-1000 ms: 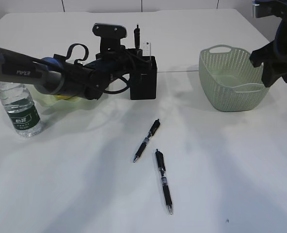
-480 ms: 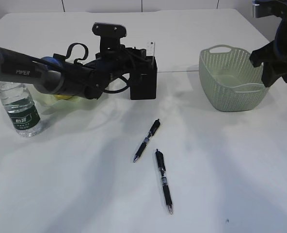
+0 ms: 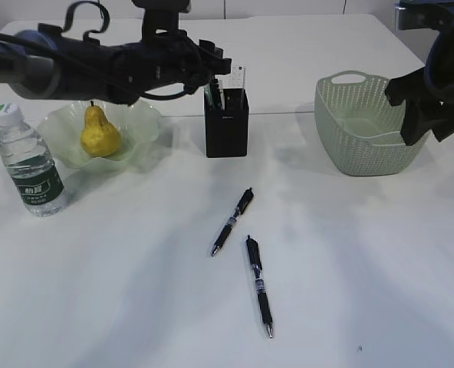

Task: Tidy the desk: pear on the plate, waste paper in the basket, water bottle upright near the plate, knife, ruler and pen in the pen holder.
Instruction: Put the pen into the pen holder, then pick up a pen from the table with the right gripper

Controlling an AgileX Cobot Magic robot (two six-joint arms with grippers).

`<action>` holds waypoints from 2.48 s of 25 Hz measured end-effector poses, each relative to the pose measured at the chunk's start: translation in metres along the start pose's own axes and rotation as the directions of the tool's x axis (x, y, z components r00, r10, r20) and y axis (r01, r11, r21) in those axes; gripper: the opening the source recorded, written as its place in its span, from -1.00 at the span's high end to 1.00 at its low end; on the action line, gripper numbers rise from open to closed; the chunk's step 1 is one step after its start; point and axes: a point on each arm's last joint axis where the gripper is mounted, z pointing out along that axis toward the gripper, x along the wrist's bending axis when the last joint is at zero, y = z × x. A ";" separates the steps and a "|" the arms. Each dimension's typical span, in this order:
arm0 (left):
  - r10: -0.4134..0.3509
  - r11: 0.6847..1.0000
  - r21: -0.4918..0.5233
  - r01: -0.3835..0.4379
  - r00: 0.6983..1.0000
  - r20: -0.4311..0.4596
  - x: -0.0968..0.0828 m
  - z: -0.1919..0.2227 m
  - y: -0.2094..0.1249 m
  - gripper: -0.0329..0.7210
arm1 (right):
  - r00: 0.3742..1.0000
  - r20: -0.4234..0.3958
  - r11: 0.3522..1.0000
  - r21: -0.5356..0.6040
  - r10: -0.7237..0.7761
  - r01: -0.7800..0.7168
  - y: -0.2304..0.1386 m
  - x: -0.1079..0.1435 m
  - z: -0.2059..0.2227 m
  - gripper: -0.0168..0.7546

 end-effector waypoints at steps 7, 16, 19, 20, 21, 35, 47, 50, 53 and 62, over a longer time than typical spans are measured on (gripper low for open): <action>0.000 0.997 0.072 0.003 0.999 -0.039 0.012 -0.044 0.064 0.03 | 0.982 -0.172 0.997 0.034 0.080 -0.075 -0.002 0.016 -0.002 0.04; 0.036 0.988 0.151 -0.025 0.997 -0.073 0.015 -0.115 0.131 0.04 | 0.964 -0.261 0.996 0.089 0.045 -0.023 -0.007 0.078 0.004 0.04; 0.075 0.978 0.200 -0.055 0.993 -0.094 0.017 -0.140 0.146 0.04 | 0.961 -0.274 0.992 0.127 0.037 -0.002 -0.010 0.100 0.012 0.04; 0.078 0.974 0.219 -0.053 0.991 -0.105 0.020 -0.148 0.149 0.04 | 0.959 -0.281 0.990 0.138 0.032 0.007 -0.011 0.106 0.015 0.04; 0.077 0.968 0.247 -0.047 0.991 -0.113 0.021 -0.156 0.152 0.05 | 0.957 -0.289 0.989 0.148 0.032 0.011 -0.012 0.111 0.017 0.04; 0.034 0.702 0.660 0.269 0.912 -0.408 0.087 -0.252 0.143 0.09 | 0.961 -0.272 0.977 0.212 0.049 0.010 -0.016 0.145 0.063 0.04; 0.042 0.727 0.636 0.259 0.908 -0.417 0.083 -0.271 0.155 0.11 | 0.979 -0.204 0.932 0.359 0.029 0.047 -0.027 0.159 0.134 0.04; 0.042 0.727 0.636 0.259 0.908 -0.417 0.083 -0.271 0.155 0.11 | 0.978 -0.207 0.936 0.350 0.039 0.036 -0.026 0.161 0.140 0.04; 0.042 0.727 0.636 0.259 0.908 -0.417 0.083 -0.271 0.155 0.13 | 0.972 -0.224 0.938 0.346 0.065 0.017 -0.025 0.164 0.146 0.04; 0.042 0.727 0.636 0.259 0.908 -0.417 0.083 -0.271 0.155 0.17 | 0.968 -0.238 0.945 0.327 0.082 0.000 -0.023 0.167 0.151 0.04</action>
